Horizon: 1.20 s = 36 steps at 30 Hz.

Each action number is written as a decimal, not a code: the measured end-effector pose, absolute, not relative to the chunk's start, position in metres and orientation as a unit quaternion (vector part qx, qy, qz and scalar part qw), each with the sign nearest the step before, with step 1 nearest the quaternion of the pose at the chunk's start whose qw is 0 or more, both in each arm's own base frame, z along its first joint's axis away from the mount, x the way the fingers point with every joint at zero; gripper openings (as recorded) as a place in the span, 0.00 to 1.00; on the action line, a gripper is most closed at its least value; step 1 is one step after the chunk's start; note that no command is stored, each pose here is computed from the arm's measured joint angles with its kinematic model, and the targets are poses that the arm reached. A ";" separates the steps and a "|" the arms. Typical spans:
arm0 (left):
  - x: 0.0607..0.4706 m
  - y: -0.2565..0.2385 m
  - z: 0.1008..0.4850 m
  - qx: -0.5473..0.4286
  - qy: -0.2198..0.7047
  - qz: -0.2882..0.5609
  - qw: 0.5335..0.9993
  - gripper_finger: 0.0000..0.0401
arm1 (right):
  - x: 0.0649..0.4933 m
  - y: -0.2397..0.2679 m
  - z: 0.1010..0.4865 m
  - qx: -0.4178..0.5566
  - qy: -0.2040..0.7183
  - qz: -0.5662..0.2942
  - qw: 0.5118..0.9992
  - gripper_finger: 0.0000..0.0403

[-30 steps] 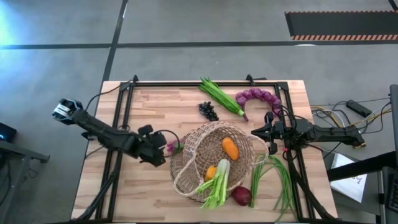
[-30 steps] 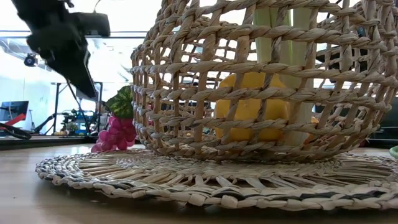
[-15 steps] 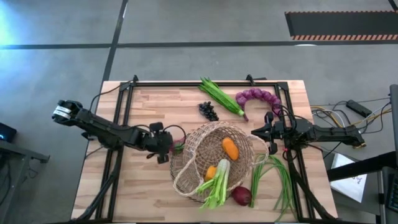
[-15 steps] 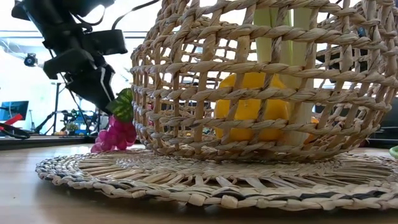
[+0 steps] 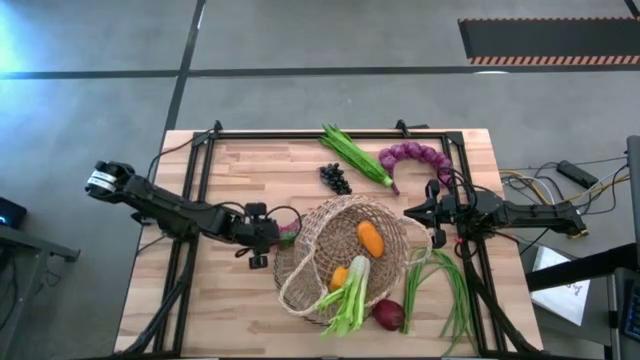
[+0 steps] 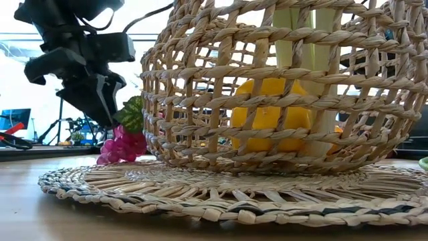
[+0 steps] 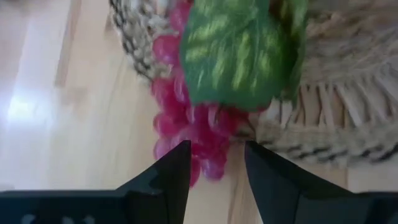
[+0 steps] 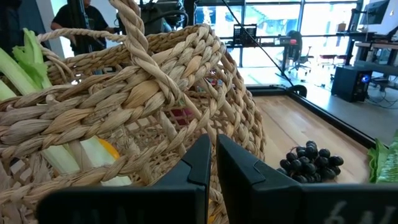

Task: Build produce basket
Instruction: Put the red grapes into the basket

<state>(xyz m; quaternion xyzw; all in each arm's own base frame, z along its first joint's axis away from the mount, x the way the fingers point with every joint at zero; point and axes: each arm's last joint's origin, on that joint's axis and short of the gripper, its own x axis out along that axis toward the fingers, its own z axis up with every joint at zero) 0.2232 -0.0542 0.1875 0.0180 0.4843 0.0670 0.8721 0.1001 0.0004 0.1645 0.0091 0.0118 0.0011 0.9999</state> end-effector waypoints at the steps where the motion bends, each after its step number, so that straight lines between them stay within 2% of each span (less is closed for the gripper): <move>1: 0.221 -0.054 0.190 0.016 0.489 0.069 0.869 0.33 | 0.100 0.000 0.165 0.009 0.012 0.001 1.000 0.04; 9: 0.228 -0.056 0.205 0.017 0.481 0.064 0.874 0.33 | 0.100 0.000 0.165 0.009 0.012 0.001 1.000 0.04; 16: 0.233 -0.060 0.192 0.018 0.498 0.057 0.865 0.33 | 0.100 0.000 0.165 0.008 0.012 0.001 1.000 0.04; 23: 0.247 -0.062 0.180 0.019 0.477 0.093 0.874 0.32 | 0.100 0.000 0.165 0.009 0.012 0.001 1.000 0.04; 26: 0.249 -0.063 0.177 0.019 0.478 0.095 0.873 0.27 | 0.100 0.000 0.164 0.008 0.012 0.001 1.000 0.04; 32: 0.250 -0.063 0.191 0.008 0.477 0.104 0.873 0.03 | 0.100 0.000 0.165 0.008 0.012 0.001 1.000 0.04; 36: 0.249 -0.062 0.214 -0.004 0.481 0.118 0.869 0.02 | 0.100 0.000 0.165 0.008 0.012 0.001 1.000 0.04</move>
